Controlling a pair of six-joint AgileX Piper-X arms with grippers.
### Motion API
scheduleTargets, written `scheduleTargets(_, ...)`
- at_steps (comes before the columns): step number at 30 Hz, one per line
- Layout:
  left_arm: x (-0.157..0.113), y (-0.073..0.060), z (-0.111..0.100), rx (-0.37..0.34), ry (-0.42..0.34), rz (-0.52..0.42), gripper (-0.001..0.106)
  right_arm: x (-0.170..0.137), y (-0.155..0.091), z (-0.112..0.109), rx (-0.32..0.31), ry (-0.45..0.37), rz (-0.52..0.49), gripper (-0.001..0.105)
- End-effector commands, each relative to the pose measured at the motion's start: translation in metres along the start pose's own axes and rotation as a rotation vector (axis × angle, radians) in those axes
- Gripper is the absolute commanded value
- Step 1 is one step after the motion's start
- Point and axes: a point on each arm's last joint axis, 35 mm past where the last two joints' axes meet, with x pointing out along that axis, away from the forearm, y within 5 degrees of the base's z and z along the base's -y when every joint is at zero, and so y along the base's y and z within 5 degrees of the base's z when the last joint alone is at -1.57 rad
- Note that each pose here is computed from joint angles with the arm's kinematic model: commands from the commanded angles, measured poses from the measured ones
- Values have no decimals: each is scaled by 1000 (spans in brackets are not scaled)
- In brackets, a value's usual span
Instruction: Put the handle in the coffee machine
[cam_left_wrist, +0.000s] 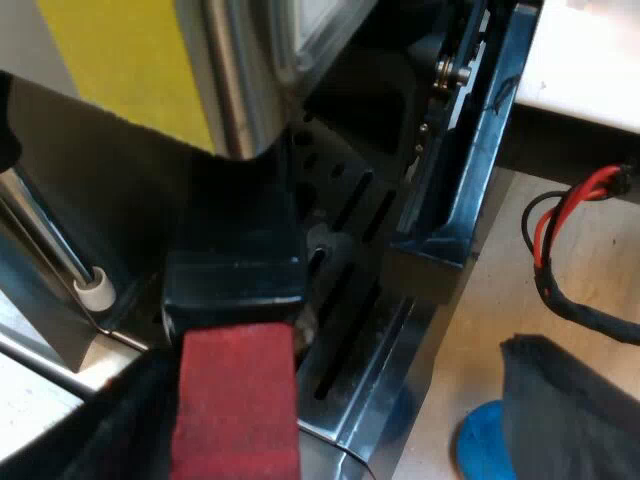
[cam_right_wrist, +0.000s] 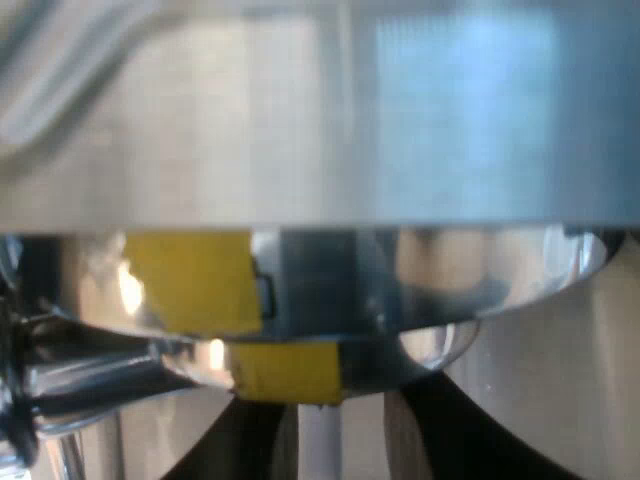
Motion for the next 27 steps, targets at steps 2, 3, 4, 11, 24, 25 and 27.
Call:
scheduleTargets(2, -7, -6, 13, 66, -51, -3, 67, 8, -15, 40, 144, -137, -50, 24)
scheduleTargets(3, -8, -7, 14, 70, -54, -1, 67, 8, -15, 40, 144, -137, -50, 24)
scheduleTargets(4, -9, -8, 15, 74, -57, 1, 67, 8, -15, 40, 144, -137, -50, 24)
scheduleTargets(11, -18, -11, 30, 43, -52, -3, 67, 8, -15, 40, 144, -137, -50, 24)
scheduleTargets(24, -42, -12, 37, -2, -69, 84, 67, 8, -15, 40, 145, -133, -57, 24)
scheduleTargets(25, -45, -10, 35, -14, -70, 99, 67, 8, -15, 40, 145, -133, -57, 24)
scheduleTargets(27, -51, -6, 32, -30, -76, 129, 64, 8, -15, 40, 145, -133, -57, 24)
